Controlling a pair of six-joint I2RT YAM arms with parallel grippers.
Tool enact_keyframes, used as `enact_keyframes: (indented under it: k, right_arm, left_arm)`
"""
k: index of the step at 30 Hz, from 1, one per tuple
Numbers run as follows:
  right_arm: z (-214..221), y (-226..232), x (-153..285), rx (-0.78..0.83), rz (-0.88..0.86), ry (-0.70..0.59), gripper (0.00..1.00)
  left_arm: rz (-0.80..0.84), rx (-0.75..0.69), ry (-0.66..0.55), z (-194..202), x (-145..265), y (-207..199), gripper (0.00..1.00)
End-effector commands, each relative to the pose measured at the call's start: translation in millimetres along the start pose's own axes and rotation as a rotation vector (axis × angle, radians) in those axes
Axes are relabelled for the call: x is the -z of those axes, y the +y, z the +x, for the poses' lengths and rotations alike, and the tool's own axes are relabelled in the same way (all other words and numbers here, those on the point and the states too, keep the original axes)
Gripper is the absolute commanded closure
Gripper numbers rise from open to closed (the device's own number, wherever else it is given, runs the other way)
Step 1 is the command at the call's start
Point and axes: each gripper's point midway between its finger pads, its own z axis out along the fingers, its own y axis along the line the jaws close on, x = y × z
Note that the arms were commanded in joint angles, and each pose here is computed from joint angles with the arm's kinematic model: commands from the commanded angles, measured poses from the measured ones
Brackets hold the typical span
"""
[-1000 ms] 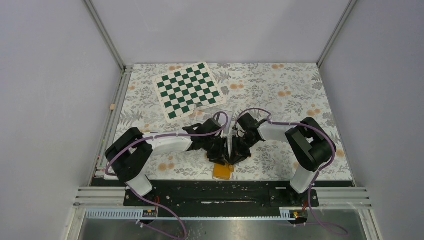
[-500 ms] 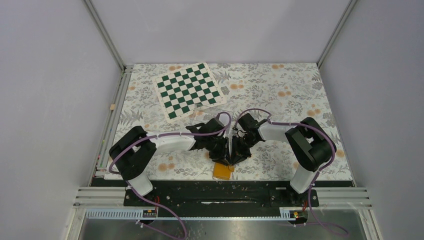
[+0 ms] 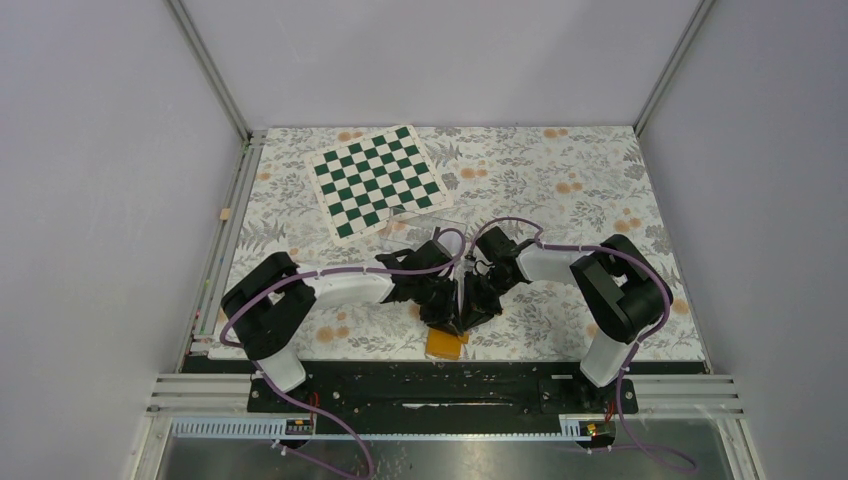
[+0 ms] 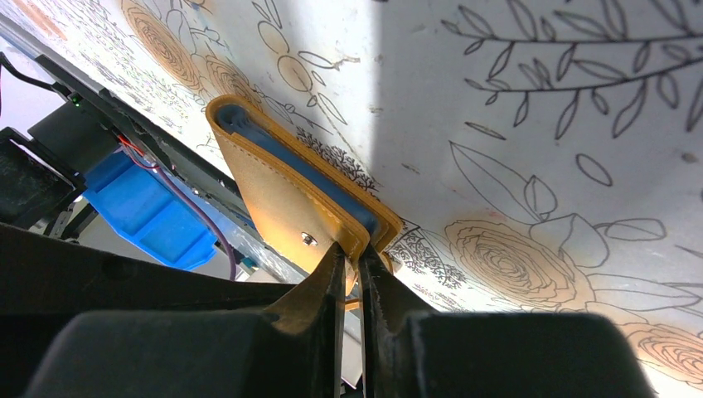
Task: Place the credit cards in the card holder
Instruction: Close the card holder at the center of the board.
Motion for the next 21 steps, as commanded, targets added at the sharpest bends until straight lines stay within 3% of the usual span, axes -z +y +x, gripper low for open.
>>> enact_keyframes:
  k: [1,4,15,21]
  right_arm:
    - [4,-30,-11,-0.022,0.112,-0.004,0.87]
    - [4,-30,-11,-0.023,0.112,0.0,0.86]
    - [6,-18,0,0.015,0.081,-0.025,0.76]
    - [8,-10,19,0.052,0.091,-0.07,0.54]
  left_arm:
    - [0.034,-0.013,-0.009,-4,2,-14,0.89]
    - [0.025,-0.008,-0.005,-2,1,-12,1.0]
    - [-0.096,-0.068,-0.035,-8,13,3,1.0]
    - [-0.123,-0.08,-0.04,-13,8,8,1.0]
